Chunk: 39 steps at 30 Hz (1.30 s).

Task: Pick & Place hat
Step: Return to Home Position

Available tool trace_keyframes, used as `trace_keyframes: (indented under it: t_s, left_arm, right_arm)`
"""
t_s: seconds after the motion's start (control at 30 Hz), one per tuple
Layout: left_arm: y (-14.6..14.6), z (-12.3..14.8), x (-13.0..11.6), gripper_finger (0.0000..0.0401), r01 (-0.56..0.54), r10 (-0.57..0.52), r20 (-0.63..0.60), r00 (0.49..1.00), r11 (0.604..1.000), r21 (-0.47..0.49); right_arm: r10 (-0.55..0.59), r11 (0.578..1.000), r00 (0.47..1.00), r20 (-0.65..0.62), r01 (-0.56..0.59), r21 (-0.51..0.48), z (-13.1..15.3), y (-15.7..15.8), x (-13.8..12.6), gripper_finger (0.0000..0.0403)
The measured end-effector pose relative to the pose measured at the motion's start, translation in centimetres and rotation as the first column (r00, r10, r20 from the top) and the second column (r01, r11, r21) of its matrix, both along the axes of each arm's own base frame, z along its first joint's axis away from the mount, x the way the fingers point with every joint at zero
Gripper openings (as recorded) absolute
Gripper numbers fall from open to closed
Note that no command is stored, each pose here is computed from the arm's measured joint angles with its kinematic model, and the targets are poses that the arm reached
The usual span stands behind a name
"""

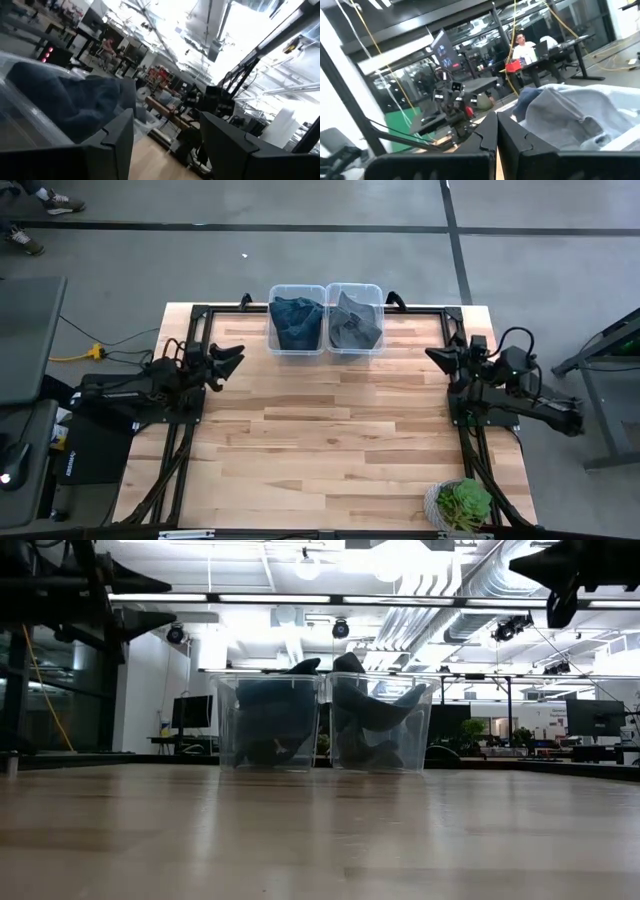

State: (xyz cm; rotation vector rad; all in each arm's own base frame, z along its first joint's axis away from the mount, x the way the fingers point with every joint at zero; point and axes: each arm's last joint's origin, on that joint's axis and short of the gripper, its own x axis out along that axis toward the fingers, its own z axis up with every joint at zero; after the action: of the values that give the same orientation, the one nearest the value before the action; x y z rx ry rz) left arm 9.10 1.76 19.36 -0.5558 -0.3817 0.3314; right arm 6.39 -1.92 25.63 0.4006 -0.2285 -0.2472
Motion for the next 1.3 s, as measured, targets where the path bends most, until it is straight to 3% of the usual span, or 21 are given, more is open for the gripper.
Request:
trace_keyframes:
  t_s: [0.2, 0.43, 0.63, 1.3]
  left_arm:
    - [-0.1, -0.4, 0.1, 0.0192, 0.016, -0.014, -0.053, 0.999, 0.999, 0.037]
    - [-0.1, -1.4, 0.4, 0.0192, 0.046, -0.019, -0.205, 0.978, 0.990, 0.130]
    - [-0.1, -2.0, 0.4, 0.0192, 0.053, -0.023, -0.255, 0.967, 0.992, 0.112]
    - [0.1, -1.9, 0.3, 0.0192, -0.048, 0.065, -0.237, 0.969, 0.996, 0.073]
  right_arm:
    - [0.057, 0.998, 0.997, 0.046, -0.058, 0.027, -1.9, -0.2, 1.0, 0.0000]
    - [0.080, 0.995, 0.995, 0.055, -0.083, 0.049, -4.0, -0.4, 1.9, 0.0000]
    - [0.085, 0.995, 0.996, 0.014, -0.085, 0.060, -4.9, -0.4, 2.1, 0.0000]
    - [-0.041, 0.998, 0.999, 0.026, 0.043, -0.045, -4.4, -0.8, 2.2, 0.0000]
